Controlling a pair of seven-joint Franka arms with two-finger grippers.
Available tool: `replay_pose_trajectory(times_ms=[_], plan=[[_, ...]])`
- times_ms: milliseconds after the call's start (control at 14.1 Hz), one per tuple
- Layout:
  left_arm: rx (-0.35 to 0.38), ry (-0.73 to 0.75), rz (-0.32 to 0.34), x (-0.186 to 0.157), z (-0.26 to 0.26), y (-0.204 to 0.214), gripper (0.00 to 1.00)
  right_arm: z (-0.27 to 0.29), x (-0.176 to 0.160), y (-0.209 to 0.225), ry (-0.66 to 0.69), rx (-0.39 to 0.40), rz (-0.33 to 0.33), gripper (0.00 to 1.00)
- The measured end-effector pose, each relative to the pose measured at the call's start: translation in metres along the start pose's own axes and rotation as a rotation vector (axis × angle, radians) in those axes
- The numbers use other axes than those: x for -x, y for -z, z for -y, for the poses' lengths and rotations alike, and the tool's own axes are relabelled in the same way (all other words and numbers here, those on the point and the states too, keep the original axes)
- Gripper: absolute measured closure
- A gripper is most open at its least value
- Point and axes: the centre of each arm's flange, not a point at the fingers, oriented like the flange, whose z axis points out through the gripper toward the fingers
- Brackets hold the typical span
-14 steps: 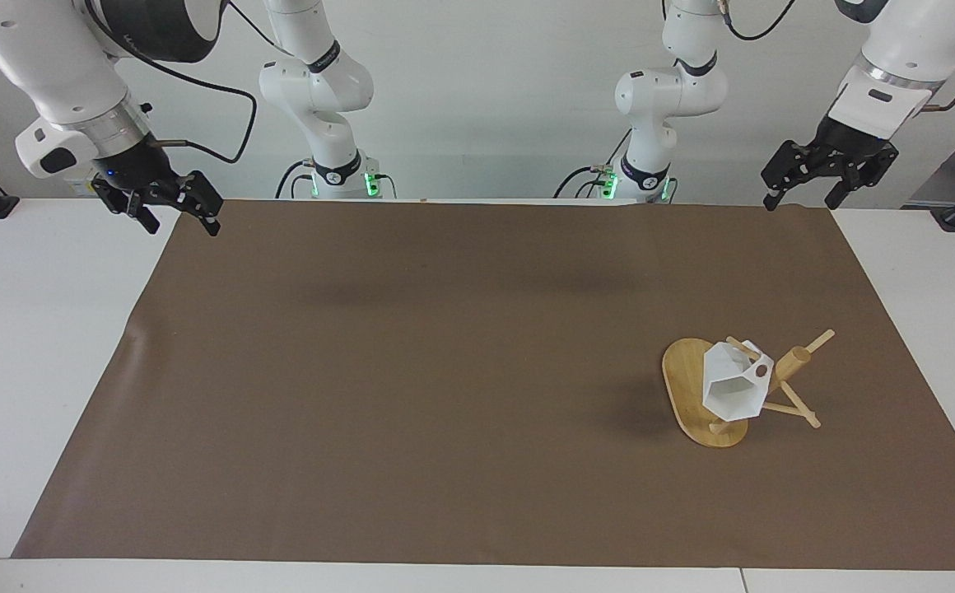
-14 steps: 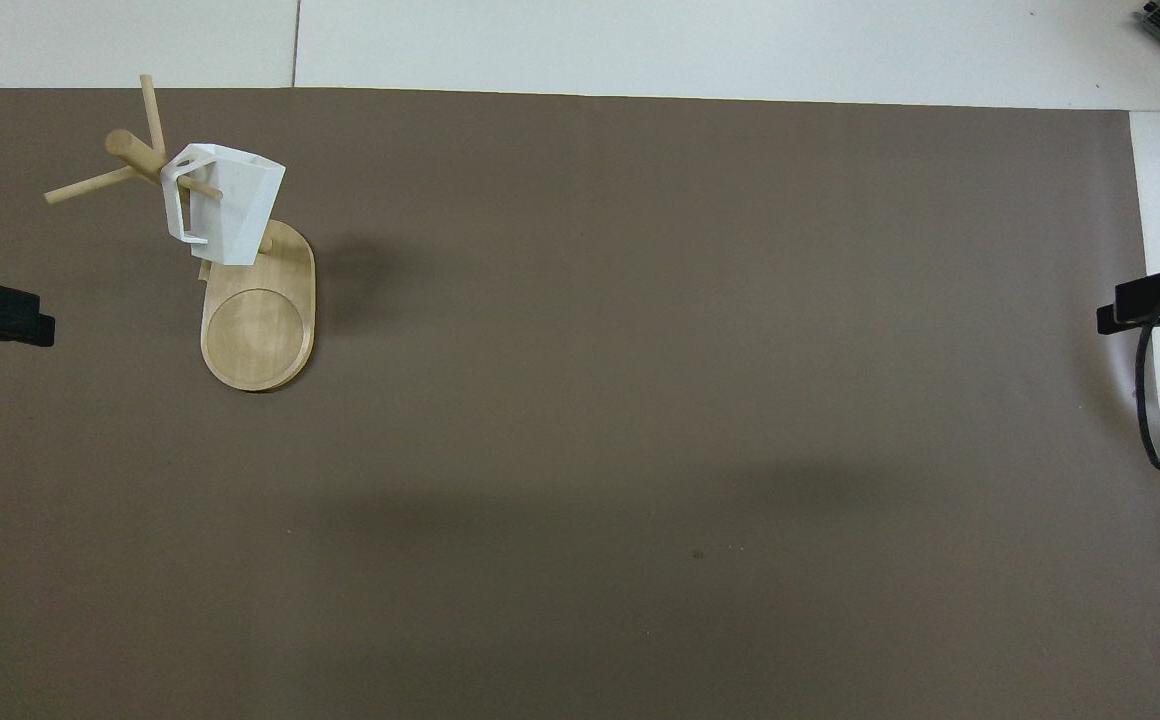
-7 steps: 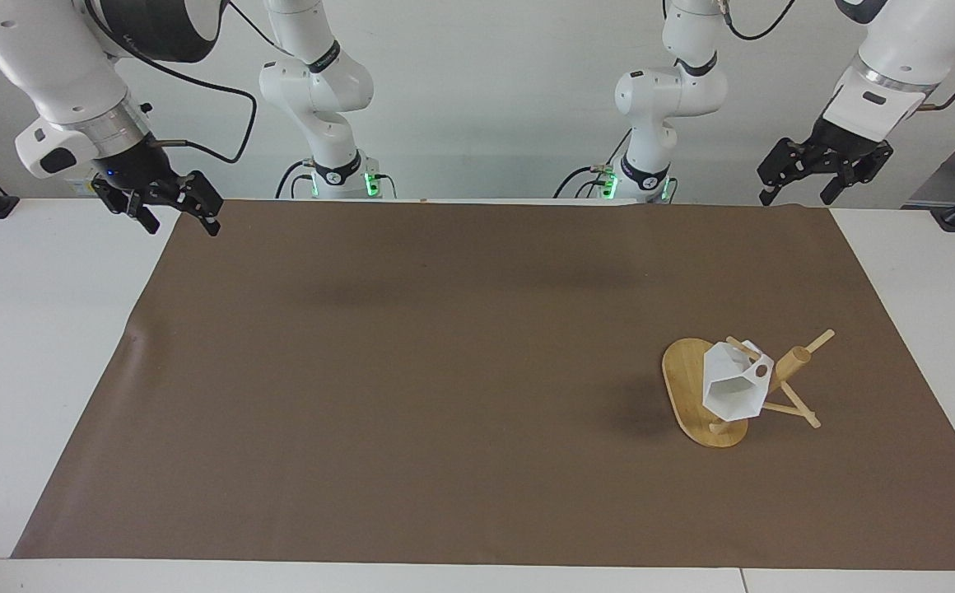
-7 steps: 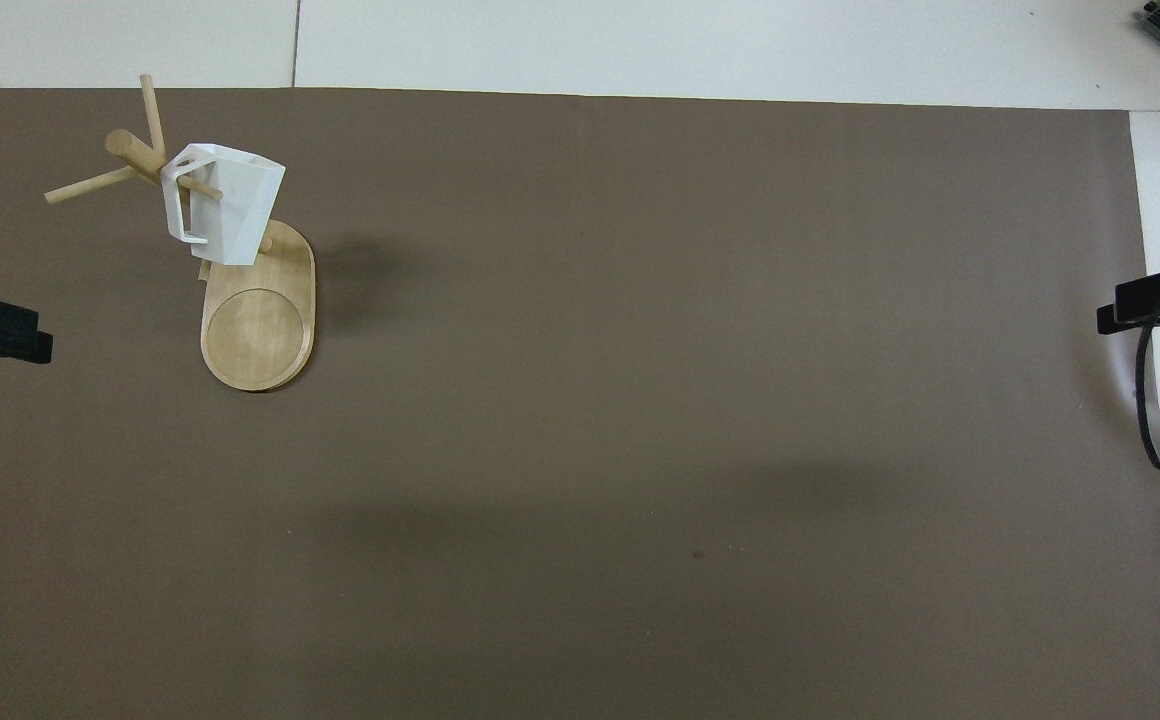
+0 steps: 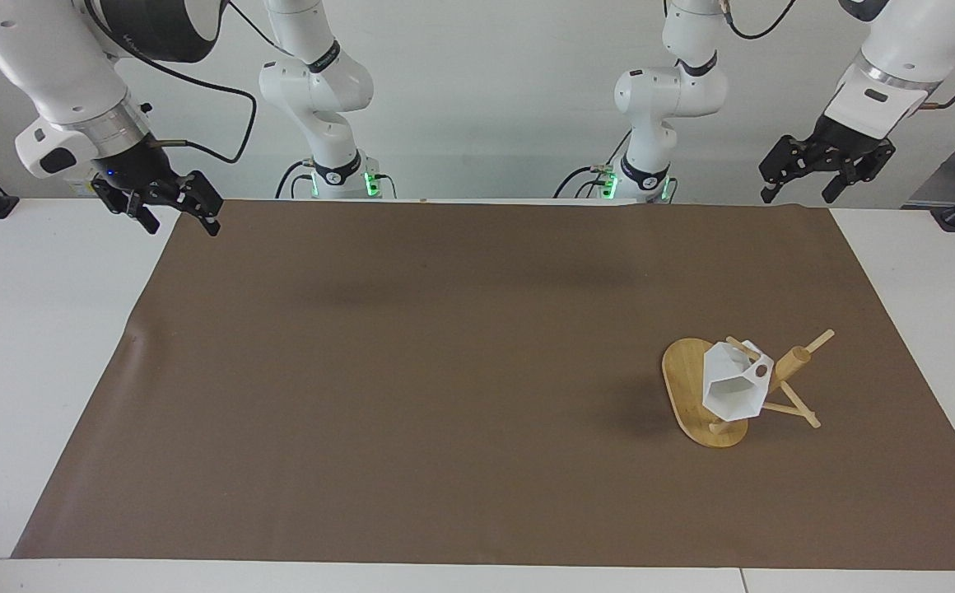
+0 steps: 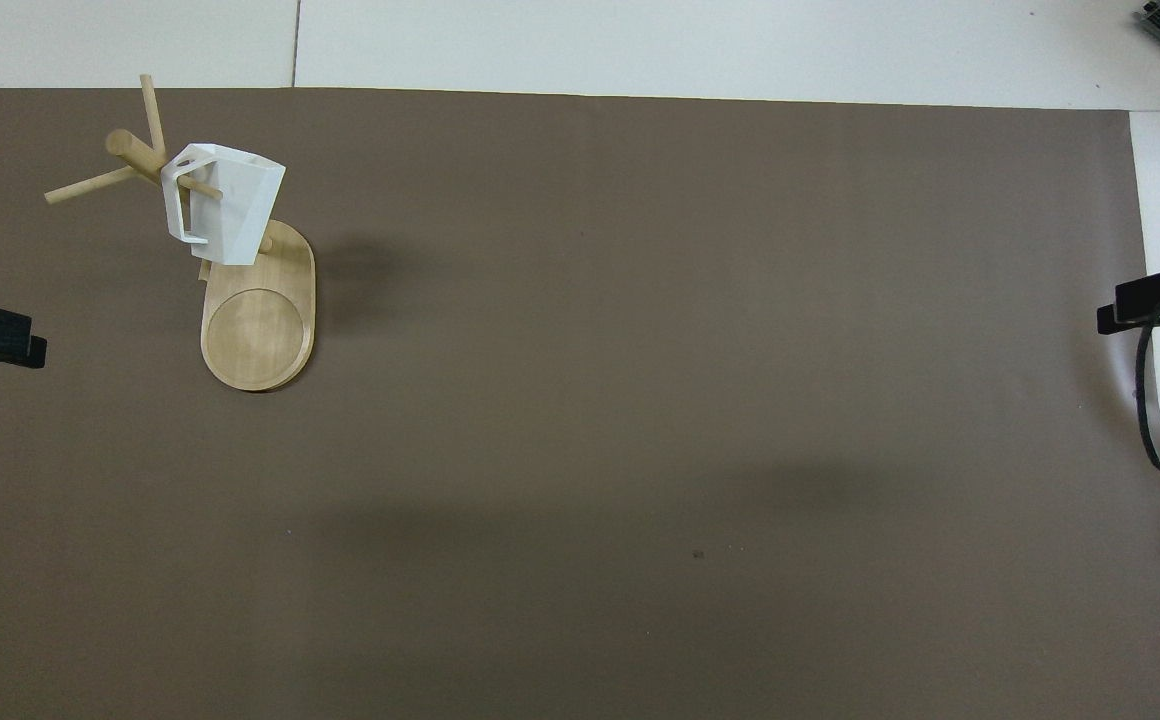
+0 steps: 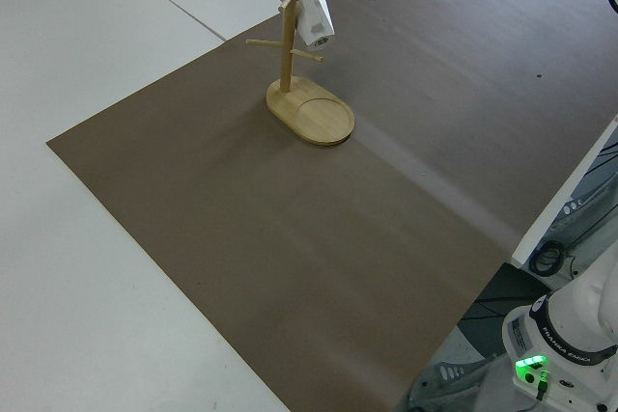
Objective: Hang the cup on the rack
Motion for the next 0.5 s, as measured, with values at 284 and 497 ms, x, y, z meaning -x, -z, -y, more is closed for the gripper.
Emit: replay_pose_trajectory(times_ms=[284,497], plan=[[0.000,-0.034,0.000,0.0000,0.0021,0.0000,0.00,0.0000,0.0000,0.0000,0.000,0.000,0.000,0.00],[0.000,-0.039,0.000,0.0000,0.0029,0.0001,0.00,0.0001,0.0000,0.0000,0.000,0.000,0.000,0.00]])
